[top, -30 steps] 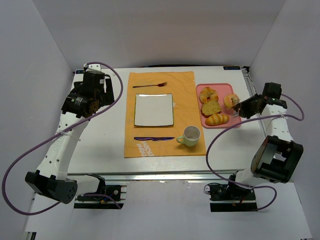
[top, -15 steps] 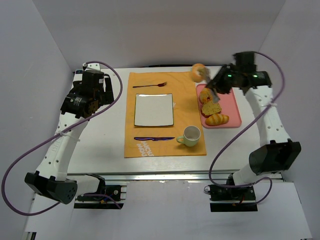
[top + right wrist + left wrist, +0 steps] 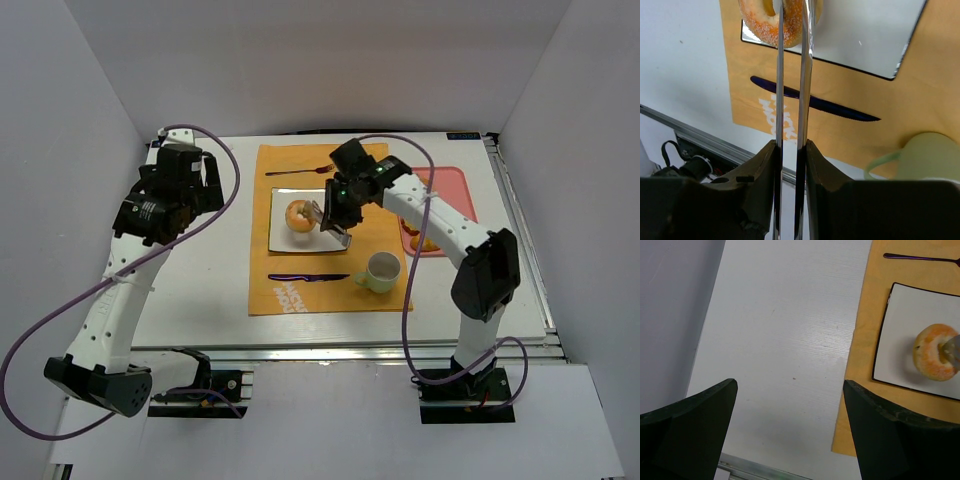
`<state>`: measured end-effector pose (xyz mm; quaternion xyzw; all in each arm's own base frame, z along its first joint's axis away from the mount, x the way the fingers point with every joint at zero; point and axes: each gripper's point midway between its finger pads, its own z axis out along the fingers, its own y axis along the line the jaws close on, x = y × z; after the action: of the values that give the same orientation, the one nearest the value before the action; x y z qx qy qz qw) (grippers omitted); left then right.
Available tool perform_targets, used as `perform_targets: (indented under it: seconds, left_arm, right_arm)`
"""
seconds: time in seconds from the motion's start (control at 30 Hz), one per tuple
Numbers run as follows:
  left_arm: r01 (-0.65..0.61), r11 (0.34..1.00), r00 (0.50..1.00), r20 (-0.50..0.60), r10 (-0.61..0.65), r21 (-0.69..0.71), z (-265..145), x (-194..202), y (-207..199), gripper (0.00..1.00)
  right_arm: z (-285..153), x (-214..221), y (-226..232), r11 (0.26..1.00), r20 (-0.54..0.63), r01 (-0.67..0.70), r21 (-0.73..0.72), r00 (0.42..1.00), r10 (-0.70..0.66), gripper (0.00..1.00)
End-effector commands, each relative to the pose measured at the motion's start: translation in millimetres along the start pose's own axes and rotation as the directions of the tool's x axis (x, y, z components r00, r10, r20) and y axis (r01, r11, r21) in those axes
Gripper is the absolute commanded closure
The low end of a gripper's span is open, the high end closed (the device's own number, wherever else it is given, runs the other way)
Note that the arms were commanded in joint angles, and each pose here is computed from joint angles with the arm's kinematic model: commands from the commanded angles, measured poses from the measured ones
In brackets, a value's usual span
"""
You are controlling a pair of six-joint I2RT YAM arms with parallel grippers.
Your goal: Place the bread
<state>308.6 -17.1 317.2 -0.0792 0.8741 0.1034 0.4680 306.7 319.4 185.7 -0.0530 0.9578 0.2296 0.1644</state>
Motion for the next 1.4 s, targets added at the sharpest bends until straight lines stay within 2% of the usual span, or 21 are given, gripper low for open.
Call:
perform_targets:
  seconds: [0.0, 0.13, 0.27, 0.33, 0.43, 0.53, 0.63, 0.97, 1.07, 1.1, 1.13, 1.17, 1.23, 1.27, 1.33, 1.37]
  left_arm:
    - [0.025, 1.0, 0.999, 0.041, -0.026, 0.013, -16.4, -7.7, 5.9, 0.02]
    - [0.023, 1.0, 0.999, 0.04, -0.024, 0.018, -17.3, -5.1, 6.3, 0.02]
    - [0.021, 0.999, 0.999, 0.036, -0.022, 0.024, -16.5, -3.2, 4.6, 0.02]
    - [0.022, 0.999, 0.999, 0.037, -0.023, 0.028, -15.8, -3.1, 3.7, 0.02]
    - [0.022, 0.999, 0.999, 0.035, -0.023, 0.03, -14.5, -2.4, 2.4, 0.02]
    - [0.022, 0.999, 0.999, 0.034, -0.023, 0.03, -13.9, -0.9, 2.5, 0.02]
    - [0.02, 0.999, 0.999, 0.031, -0.02, 0.026, -13.1, 0.8, 3.0, 0.02]
    - [0.025, 0.999, 0.999, 0.039, -0.027, 0.041, -14.7, -2.3, 0.9, 0.02]
    - [0.028, 0.998, 0.999, 0.045, -0.03, 0.048, -16.8, -4.4, 0.2, 0.02]
    - [0.029, 0.998, 0.998, 0.051, -0.032, 0.058, -18.6, -6.5, -2.0, 0.02]
    - [0.031, 0.998, 0.998, 0.055, -0.035, 0.06, -19.5, -8.0, -1.9, 0.02]
    - [0.029, 0.997, 0.998, 0.058, -0.032, 0.067, -20.8, -8.8, -4.0, 0.02]
    - [0.026, 0.996, 0.997, 0.068, -0.032, 0.086, -22.9, -11.9, -8.3, 0.02]
    - [0.019, 0.994, 0.997, 0.073, -0.027, 0.106, -25.0, -12.8, -14.1, 0.02]
    - [0.014, 0.991, 0.996, 0.081, -0.025, 0.133, -25.0, -14.8, -23.2, 0.02]
    - [-0.001, 0.988, 0.997, 0.08, -0.012, 0.156, -25.8, -13.5, -32.0, 0.02]
  right_arm:
    - [6.6, -8.6, 18.6, 0.999, 0.059, 0.039, -0.031, 0.998, -0.037, 0.9]
    - [27.6, -5.8, 24.2, 0.997, 0.032, 0.052, -0.05, 0.998, -0.05, 0.83]
    - [45.0, 1.3, 16.1, 0.997, -0.005, 0.074, 0.022, 0.997, -0.074, 0.72]
    - [46.6, 1.4, 14.9, 0.996, 0.003, 0.084, 0.033, 0.996, -0.084, 0.69]
    - [47.0, -0.1, 14.5, 0.995, 0.012, 0.094, 0.036, 0.995, -0.094, 0.55]
    - [39.9, -3.6, 17.1, 0.995, 0.029, 0.098, 0.037, 0.995, -0.099, 0.46]
    - [27.5, -7.7, 21.7, 0.995, 0.057, 0.095, 0.033, 0.994, -0.097, 0.42]
    - [-23.8, -29.8, 30.0, 0.997, 0.166, 0.049, 0.063, 0.984, -0.059, 0.38]
    - [-55.3, -39.8, 17.0, 0.991, 0.261, -0.043, 0.129, 0.965, 0.008, 0.39]
    - [-89.9, -53.6, -2.6, 0.976, 0.366, -0.121, 0.181, 0.929, 0.048, 0.39]
    - [-91.2, -49.5, -5.2, 0.972, 0.356, -0.139, 0.189, 0.932, 0.064, 0.39]
    - [-114.0, -51.4, -14.1, 0.965, 0.4, -0.176, 0.193, 0.912, 0.087, 0.4]
    - [-142.7, -58.0, -49.1, 0.929, 0.475, -0.287, 0.234, 0.867, 0.149, 0.42]
    - [-167.7, -52.5, -78.4, 0.894, 0.525, -0.376, 0.244, 0.826, 0.204, 0.43]
    - [-172.8, -32.0, -120.9, 0.842, 0.531, -0.454, 0.291, 0.809, 0.252, 0.44]
    - [-201.4, -25.4, -147.5, 0.806, 0.595, -0.532, 0.26, 0.745, 0.3, 0.44]
